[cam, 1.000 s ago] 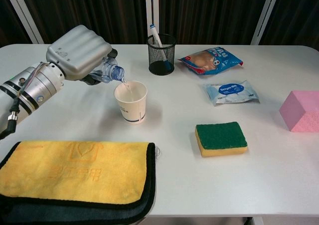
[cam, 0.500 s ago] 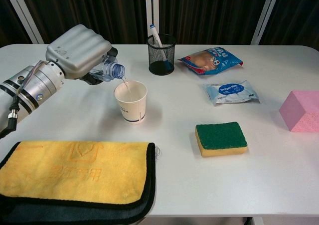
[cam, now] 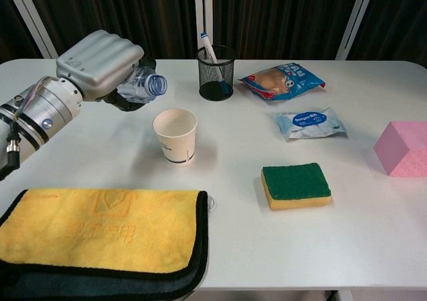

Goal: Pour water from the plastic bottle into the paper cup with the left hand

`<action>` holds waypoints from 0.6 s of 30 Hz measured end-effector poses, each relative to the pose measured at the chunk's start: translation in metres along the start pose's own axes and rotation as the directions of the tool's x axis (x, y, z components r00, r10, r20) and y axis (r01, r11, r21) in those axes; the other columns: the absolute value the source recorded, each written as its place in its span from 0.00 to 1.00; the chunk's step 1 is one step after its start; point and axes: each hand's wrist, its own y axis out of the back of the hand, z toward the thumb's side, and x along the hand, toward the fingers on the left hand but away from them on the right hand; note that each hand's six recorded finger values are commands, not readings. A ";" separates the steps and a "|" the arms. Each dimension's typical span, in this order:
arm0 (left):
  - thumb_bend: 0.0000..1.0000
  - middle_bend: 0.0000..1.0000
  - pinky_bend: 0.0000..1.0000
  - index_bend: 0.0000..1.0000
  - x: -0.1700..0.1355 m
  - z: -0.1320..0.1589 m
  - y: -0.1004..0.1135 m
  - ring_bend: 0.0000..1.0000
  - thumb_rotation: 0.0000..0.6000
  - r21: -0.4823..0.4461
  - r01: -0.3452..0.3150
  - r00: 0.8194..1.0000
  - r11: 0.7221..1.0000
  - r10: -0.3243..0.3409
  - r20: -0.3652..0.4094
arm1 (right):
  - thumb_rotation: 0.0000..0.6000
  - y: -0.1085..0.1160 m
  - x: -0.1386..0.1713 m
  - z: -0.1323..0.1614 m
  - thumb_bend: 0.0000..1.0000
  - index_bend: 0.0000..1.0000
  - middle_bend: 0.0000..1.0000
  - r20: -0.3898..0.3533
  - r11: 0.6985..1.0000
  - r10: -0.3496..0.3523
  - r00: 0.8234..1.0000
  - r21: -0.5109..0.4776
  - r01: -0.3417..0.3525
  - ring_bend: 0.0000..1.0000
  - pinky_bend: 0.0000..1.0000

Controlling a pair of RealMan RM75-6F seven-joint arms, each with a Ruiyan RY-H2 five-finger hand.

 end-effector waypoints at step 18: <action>0.38 0.77 0.47 0.82 -0.031 -0.059 0.001 0.62 1.00 -0.669 -0.226 0.956 0.708 0.029 -0.293 | 0.97 -0.001 -0.001 0.008 0.23 0.00 0.00 -0.015 1.000 0.002 1.000 0.007 -0.002 0.00 0.00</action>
